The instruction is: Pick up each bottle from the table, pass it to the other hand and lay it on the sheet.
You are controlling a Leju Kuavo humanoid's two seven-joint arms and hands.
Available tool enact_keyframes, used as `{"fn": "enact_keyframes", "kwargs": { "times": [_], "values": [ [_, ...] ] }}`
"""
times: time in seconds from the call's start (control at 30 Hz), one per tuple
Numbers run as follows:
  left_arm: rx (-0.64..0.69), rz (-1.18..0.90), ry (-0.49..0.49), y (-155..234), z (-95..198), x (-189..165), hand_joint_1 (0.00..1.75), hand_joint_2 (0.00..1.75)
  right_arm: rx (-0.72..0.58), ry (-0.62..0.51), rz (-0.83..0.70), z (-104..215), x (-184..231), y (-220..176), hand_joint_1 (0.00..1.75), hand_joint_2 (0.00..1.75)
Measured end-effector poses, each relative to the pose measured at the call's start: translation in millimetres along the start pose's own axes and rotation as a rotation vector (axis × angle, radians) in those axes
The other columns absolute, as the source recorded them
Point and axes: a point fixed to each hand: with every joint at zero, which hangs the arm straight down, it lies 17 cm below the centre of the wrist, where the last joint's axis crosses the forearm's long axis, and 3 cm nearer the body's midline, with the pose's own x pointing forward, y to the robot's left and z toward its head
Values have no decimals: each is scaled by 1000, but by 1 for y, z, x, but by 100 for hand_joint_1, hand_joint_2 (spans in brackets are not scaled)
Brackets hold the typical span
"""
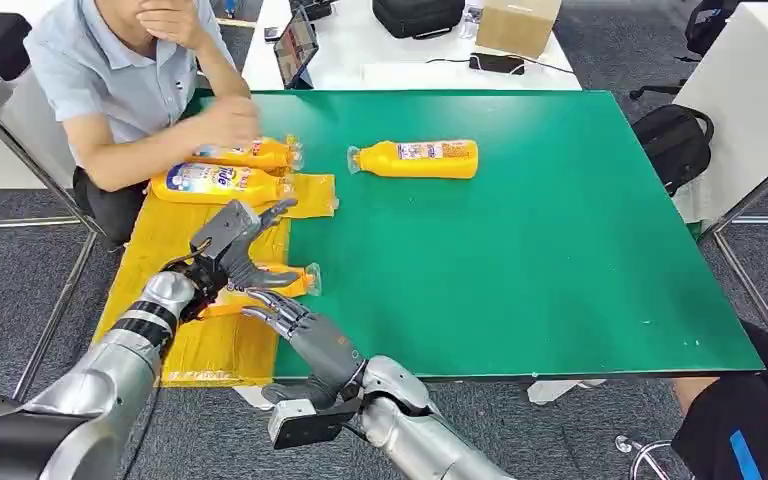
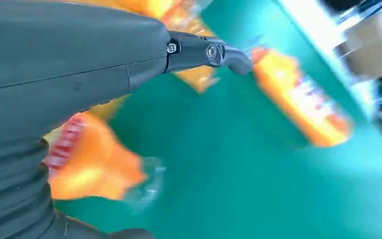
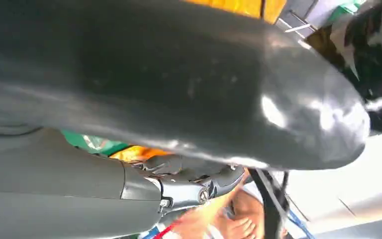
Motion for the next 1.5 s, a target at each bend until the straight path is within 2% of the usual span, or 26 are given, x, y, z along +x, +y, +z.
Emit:
{"fn": "enact_keyframes", "kwargs": {
  "times": [0.17,0.27,0.3,0.4,0.5,0.53,0.67,0.8,0.97,1.03,1.13,1.2,1.27,1.33,1.4,1.5],
  "values": [
    [15,8,-45,-2,-2,14,0,175,4,1,6,1,-1,0,0,0],
    [81,57,-100,3,-3,27,0,175,17,-3,27,3,-2,2,0,0],
    [124,110,-145,6,-2,40,0,175,19,-2,35,5,-3,3,0,175],
    [247,221,-245,9,6,71,0,175,-6,4,45,11,-3,-1,0,175],
    [353,270,-290,10,22,89,0,175,-116,6,34,14,4,-23,0,175],
    [389,291,-351,15,28,112,0,175,-158,5,29,15,7,-33,0,175],
    [560,372,-453,28,70,146,0,175,-524,-24,2,33,34,-126,0,175],
    [760,351,-478,51,109,160,0,175,-766,-76,21,72,63,-205,0,175],
    [906,168,-499,69,148,183,0,175,-919,-69,91,119,75,-257,0,175],
    [920,135,-494,72,154,191,0,175,-970,-51,133,135,75,-270,0,175],
    [911,148,-492,72,156,195,0,175,-1023,-30,145,153,71,-286,0,175],
    [857,176,-471,61,148,189,0,175,-993,19,156,157,57,-287,0,175],
    [801,180,-451,43,142,177,0,175,-890,125,195,156,25,-277,0,175],
    [756,171,-418,22,138,161,0,175,-812,283,263,167,-22,-264,0,175],
    [730,171,-390,7,135,150,0,175,-810,390,294,190,-56,-261,0,175],
    [709,178,-365,-4,132,141,0,175,-835,477,293,213,-85,-266,0,175]
  ]
}}
